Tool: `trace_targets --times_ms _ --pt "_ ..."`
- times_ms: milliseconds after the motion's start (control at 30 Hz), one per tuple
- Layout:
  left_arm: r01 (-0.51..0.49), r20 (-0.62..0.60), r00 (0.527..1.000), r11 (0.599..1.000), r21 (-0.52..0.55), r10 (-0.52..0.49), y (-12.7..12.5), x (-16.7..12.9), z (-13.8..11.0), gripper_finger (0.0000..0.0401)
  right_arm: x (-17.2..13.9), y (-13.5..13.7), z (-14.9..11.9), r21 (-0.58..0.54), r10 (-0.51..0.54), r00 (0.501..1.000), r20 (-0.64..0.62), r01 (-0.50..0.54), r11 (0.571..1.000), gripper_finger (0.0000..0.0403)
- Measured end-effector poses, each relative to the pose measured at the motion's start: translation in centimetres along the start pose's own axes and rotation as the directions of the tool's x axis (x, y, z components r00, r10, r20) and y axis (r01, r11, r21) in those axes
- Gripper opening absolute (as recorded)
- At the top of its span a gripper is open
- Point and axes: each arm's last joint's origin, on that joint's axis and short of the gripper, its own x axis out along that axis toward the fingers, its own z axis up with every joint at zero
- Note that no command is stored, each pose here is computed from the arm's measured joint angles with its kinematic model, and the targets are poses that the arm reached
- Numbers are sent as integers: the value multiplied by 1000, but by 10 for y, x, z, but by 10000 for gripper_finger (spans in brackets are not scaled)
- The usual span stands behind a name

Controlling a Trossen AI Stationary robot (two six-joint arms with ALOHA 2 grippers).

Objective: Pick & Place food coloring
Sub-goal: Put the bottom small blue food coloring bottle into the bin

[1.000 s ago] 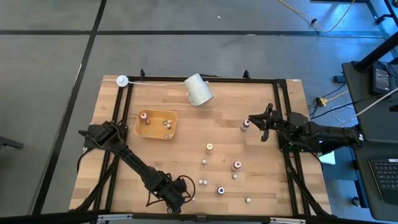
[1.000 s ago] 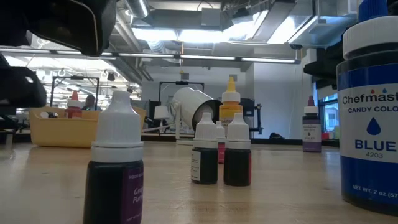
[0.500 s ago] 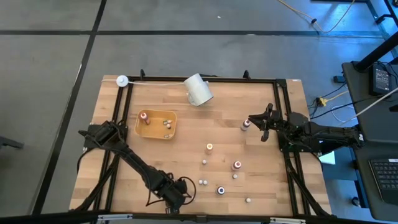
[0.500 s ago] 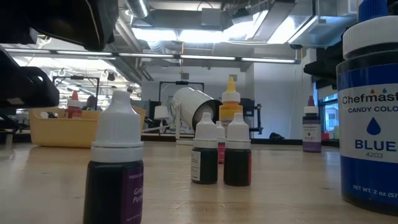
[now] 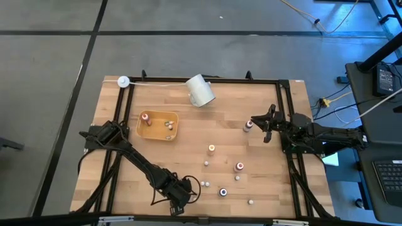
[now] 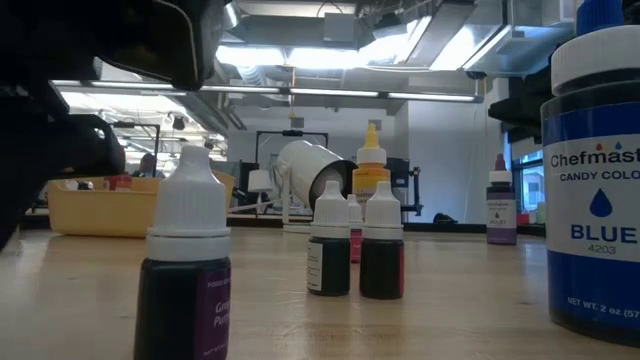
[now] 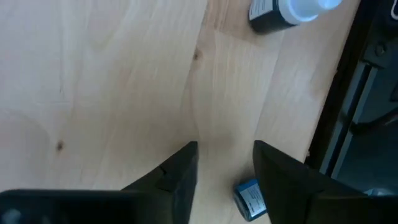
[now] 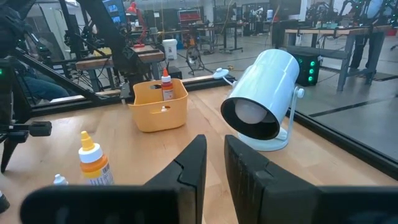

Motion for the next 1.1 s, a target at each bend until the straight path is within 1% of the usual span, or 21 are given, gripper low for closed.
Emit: trace_targets --times_ms 133,233,300,367,467,600,733,800,900,1100 --pt "10 -11 1000 1000 -2 -10 0 0 0 208 0 0 0 0 0 1000 0 0 1000 62" --pt "39 -39 998 999 -3 -39 -1 0 1 241 0 0 0 0 0 1000 0 0 1000 62" --pt "82 -70 994 996 19 -80 -3 -1 1 257 0 0 0 0 0 1000 0 0 1000 62" --pt "110 -81 991 992 65 -105 -4 -1 2 265 0 0 0 0 0 1000 0 0 1000 62" --pt "140 -88 988 976 165 -127 -5 0 2 268 0 0 0 0 0 1000 -1 0 1000 62" --pt "166 -124 983 939 302 -134 -6 0 -2 268 0 0 0 0 0 1000 0 0 1000 62" --pt "197 -161 976 901 386 -144 -8 0 -7 265 0 0 0 0 -1 1000 0 1 1000 62" --pt "197 -166 976 893 404 -140 -9 0 -9 266 0 0 0 0 0 1000 0 0 1000 62" --pt "148 -148 985 896 418 -93 -8 0 -13 267 0 0 0 -6 0 1000 0 0 1000 62" --pt "58 -89 996 882 467 -18 -8 0 -17 264 0 0 0 -20 -1 1000 -1 1 1000 62"
